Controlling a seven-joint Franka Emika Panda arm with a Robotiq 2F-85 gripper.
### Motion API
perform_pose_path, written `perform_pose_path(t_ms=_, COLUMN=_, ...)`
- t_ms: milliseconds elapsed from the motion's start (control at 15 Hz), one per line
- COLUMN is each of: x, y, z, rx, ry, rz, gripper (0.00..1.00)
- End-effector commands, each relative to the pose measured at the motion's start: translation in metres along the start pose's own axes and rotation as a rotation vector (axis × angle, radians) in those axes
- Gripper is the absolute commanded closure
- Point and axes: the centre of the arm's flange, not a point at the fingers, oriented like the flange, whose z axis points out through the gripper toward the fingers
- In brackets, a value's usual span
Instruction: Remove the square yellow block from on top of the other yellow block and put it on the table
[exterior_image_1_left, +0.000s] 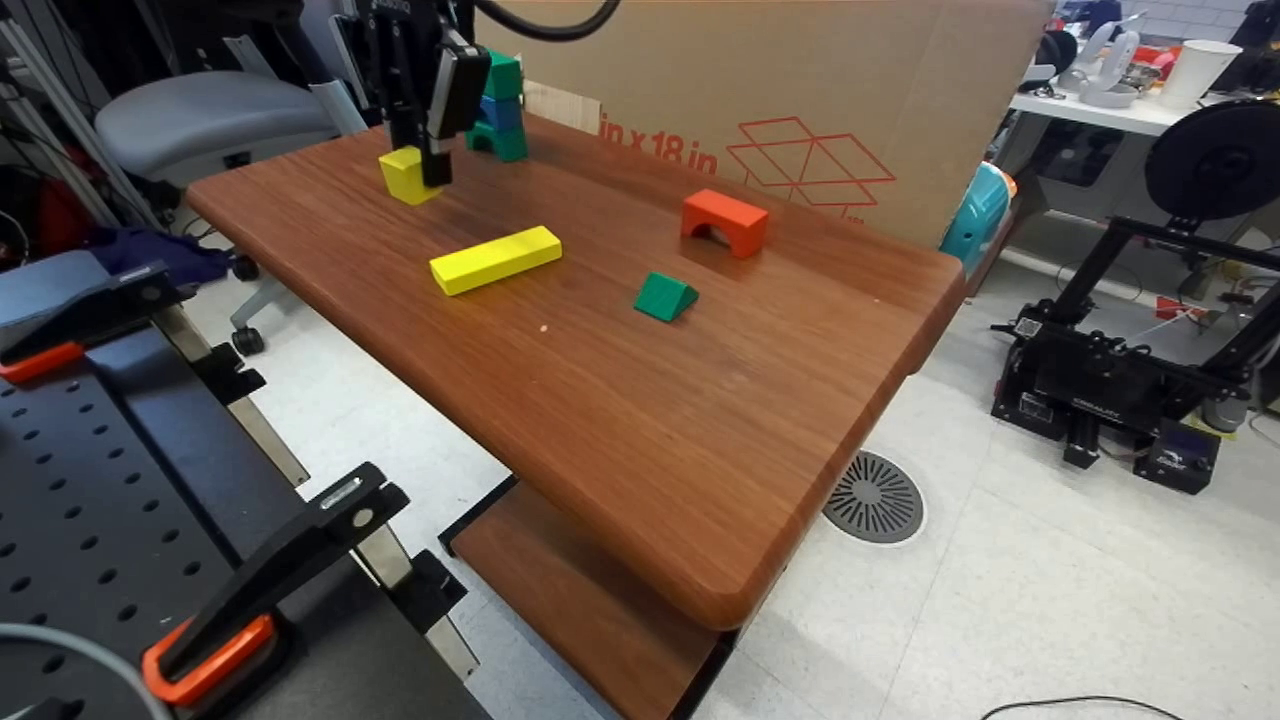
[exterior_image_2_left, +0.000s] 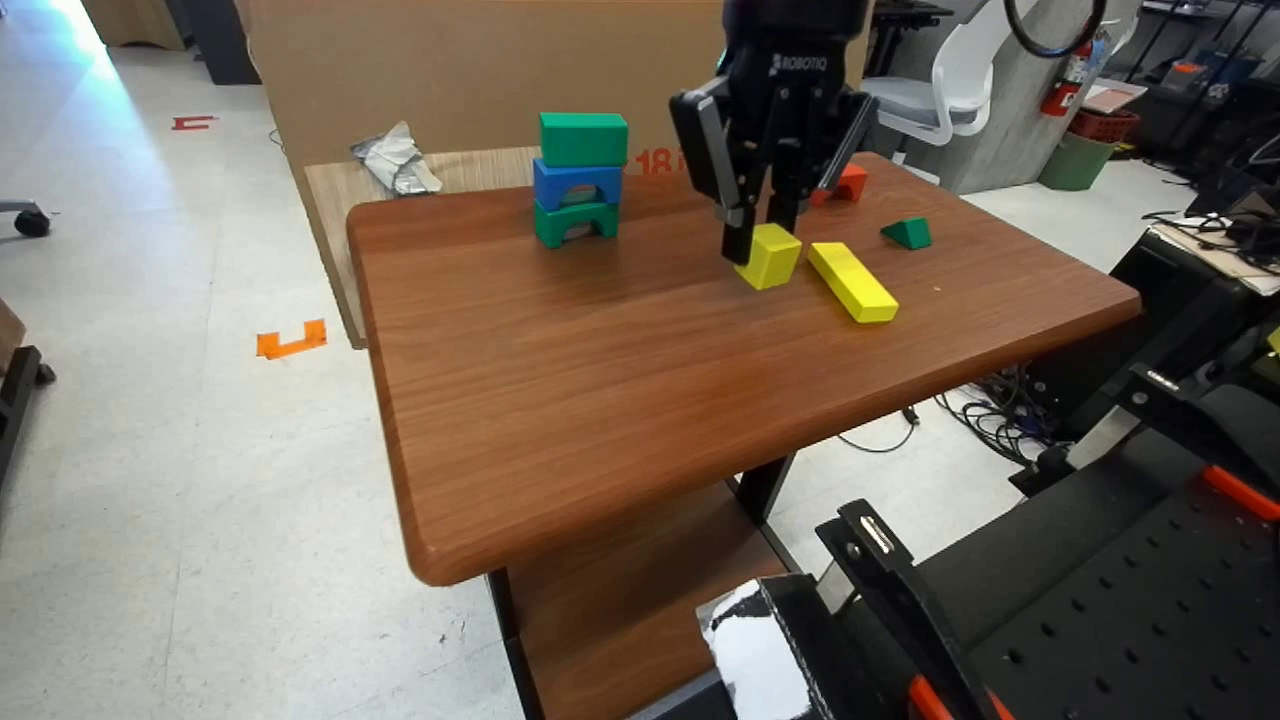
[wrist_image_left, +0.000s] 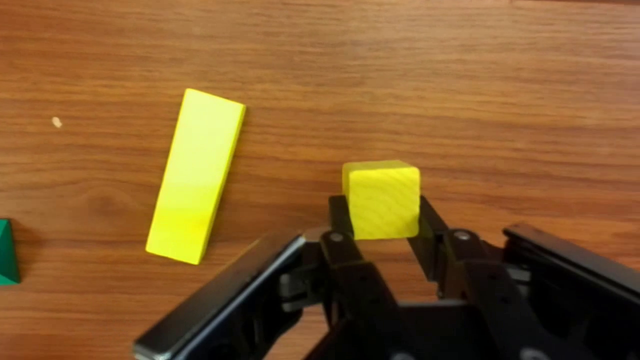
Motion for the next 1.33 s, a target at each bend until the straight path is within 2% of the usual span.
perform_pose_path(t_ms=0, x=0.011, y=-0.02, z=-0.003, rx=0.021, ry=-0.02, rz=0.017, gripper=0.92)
perform_pose_path(t_ms=667, x=0.016, y=-0.022, z=0.032, rx=0.023, ry=-0.073, rz=0.013, gripper=0.92)
perform_pose_path(t_ms=733, x=0.015, y=-0.021, z=0.033, rx=0.024, ry=-0.074, rz=0.013, gripper=0.85)
perform_pose_path(t_ms=800, x=0.014, y=-0.02, z=0.03, rx=0.024, ry=-0.07, rz=0.011, gripper=0.42)
perform_pose_path(t_ms=867, x=0.012, y=-0.02, z=0.029, rx=0.026, ry=-0.071, rz=0.009, gripper=0.41)
perform_pose_path(t_ms=1133, x=-0.007, y=-0.016, z=0.014, rx=0.013, ry=-0.034, rz=-0.004, gripper=0.13)
perform_pose_path(t_ms=1267, x=-0.023, y=-0.006, z=-0.002, rx=0.002, ry=-0.046, rz=-0.041, gripper=0.0)
